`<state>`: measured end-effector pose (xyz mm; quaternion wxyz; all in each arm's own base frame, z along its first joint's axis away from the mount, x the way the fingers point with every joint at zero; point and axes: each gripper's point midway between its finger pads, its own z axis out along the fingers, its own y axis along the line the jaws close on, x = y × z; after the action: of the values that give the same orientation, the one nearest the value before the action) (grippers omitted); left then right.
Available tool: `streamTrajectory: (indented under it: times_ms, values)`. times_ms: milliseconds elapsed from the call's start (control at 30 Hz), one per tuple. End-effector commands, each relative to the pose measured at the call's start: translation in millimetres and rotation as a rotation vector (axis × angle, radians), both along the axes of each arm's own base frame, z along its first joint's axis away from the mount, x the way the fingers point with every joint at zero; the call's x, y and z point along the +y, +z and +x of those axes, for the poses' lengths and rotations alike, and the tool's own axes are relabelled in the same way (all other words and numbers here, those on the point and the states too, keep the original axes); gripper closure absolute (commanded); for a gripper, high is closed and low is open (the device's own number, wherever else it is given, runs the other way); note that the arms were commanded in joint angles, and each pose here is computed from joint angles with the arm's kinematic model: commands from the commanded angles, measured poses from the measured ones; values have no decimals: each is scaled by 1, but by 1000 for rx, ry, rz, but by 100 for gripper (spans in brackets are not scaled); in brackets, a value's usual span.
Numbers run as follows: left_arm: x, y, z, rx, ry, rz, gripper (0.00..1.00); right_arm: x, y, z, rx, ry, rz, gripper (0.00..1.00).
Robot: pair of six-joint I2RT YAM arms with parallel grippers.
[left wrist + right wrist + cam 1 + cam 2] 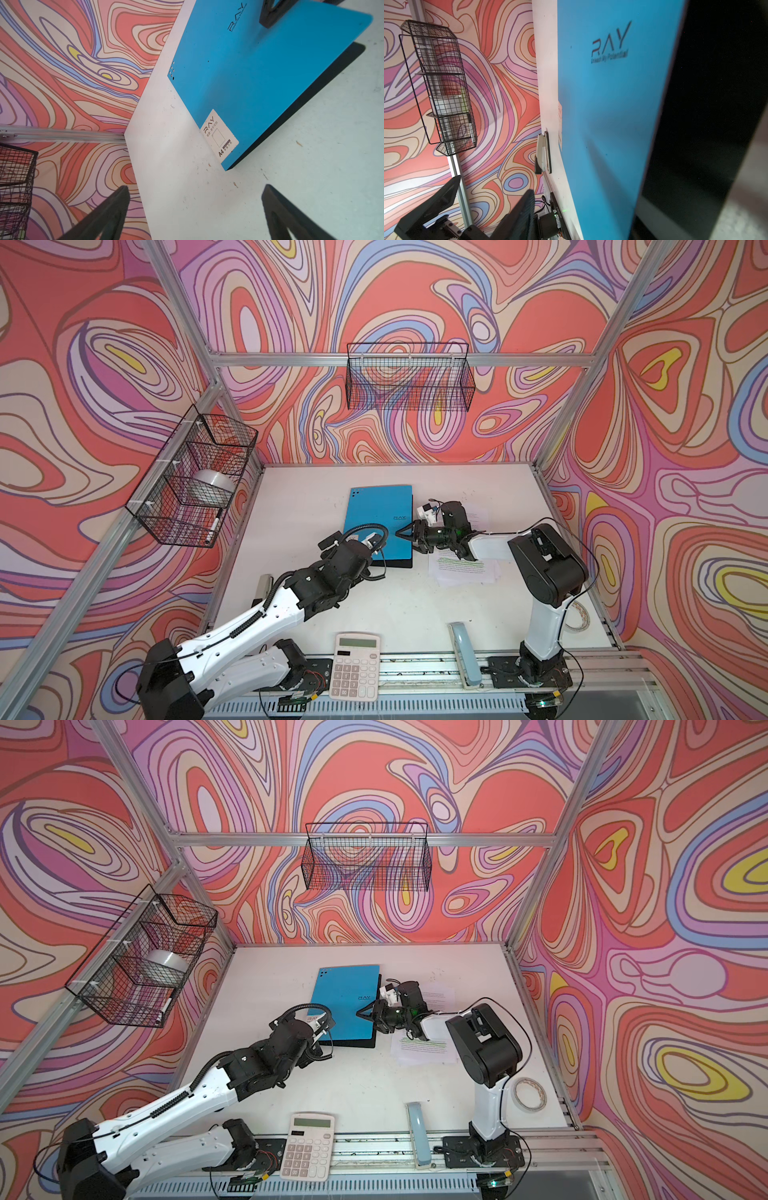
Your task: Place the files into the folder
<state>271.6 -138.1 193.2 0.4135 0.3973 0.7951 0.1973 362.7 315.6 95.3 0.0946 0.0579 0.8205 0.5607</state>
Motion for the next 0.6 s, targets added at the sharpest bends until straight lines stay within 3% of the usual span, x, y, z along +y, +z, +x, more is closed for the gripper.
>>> streamTrajectory:
  times_ms: [0, 200, 367, 567]
  values:
    - [5, 15, 1, 101, 77, -96, 0, 9, 22, -1, -73, 20, 11, 42]
    - [-7, 70, 35, 153, 153, -275, 0, 28, 31, -7, -127, 85, -64, 45]
    - [-17, 99, 60, 190, 205, -390, 0, 43, 37, -5, -183, 94, -145, 61]
    - [-19, 100, 70, 262, 247, -451, 0, 41, 41, -4, -221, 75, -199, 79]
